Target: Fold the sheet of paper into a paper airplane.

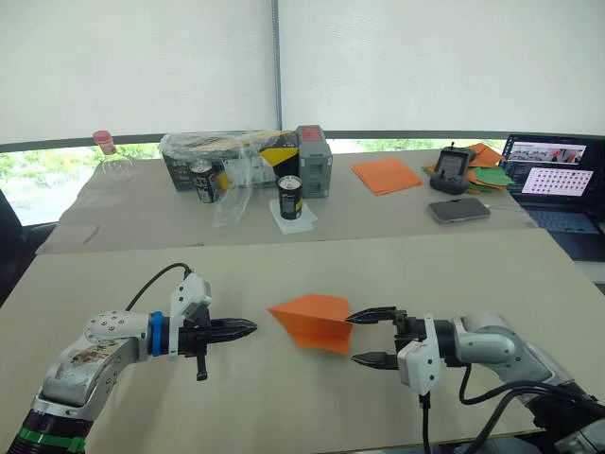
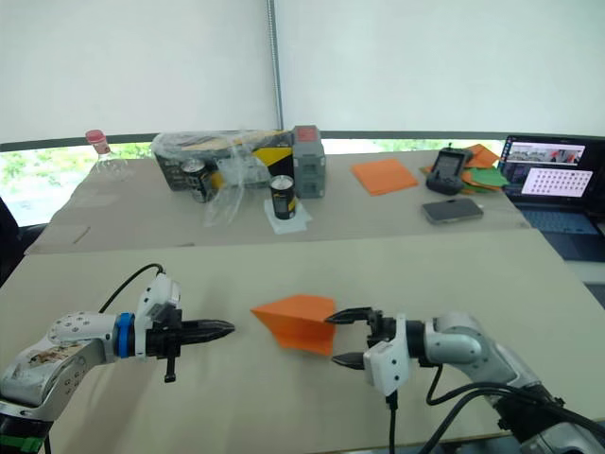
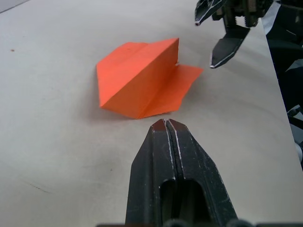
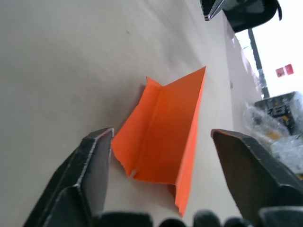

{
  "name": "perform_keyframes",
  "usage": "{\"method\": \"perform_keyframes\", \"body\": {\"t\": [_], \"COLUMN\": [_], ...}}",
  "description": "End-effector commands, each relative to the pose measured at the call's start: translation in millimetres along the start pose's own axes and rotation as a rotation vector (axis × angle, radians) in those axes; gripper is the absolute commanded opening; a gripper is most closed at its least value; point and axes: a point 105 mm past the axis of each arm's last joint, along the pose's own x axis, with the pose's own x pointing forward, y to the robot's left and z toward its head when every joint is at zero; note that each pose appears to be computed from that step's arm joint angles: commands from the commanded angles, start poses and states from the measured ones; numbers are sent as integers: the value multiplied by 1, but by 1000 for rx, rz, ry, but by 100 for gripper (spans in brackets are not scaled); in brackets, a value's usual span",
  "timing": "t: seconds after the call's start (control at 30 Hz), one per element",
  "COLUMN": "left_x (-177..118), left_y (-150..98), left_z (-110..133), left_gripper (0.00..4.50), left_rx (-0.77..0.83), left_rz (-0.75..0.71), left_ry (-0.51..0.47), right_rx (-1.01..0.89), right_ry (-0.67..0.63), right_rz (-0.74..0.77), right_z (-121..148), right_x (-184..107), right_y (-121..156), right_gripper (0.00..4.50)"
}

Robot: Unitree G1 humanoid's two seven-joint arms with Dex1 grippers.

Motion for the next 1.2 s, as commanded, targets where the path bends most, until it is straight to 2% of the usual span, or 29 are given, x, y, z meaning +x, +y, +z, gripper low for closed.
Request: {"method": "perform_keyframes", "body": {"t": [0.03, 0.1, 0.13, 0.23, 0.33, 0.47, 0.57, 0.73, 1.2], "left_x": [2, 6, 7, 13, 19, 31, 33, 32, 24], "left_y": [-2, -3, -4, -5, -6, -8, -9, -9, -5], "left_z": [7, 8, 9, 10, 9, 8, 8, 5, -3], "left_gripper": [0, 0, 0, 0, 0, 0, 0, 0, 0], "left_rx": [27, 29, 30, 30, 37, 45, 44, 45, 28], "left_rz": [-24, -34, -39, -50, -52, -57, -57, -53, -42], "left_ry": [-14, -19, -21, -29, -30, -37, -41, -29, 8], "right_rx": [47, 109, 136, 305, 448, 534, 557, 672, 835], "right_ry": [-16, 4, 15, 37, 113, 154, 157, 205, 107], "right_rz": [-120, -170, -185, -220, -237, -211, -185, -107, -67], "right_z": [10, 6, 5, -2, -16, -23, -22, -32, -4], "right_x": [-9, -9, -8, -1, 10, 26, 38, 55, 68], "right_y": [-37, -52, -57, -63, -65, -62, -59, -37, -4], "right_gripper": [357, 357, 333, 241, 134, 3, 3, 3, 3]}}
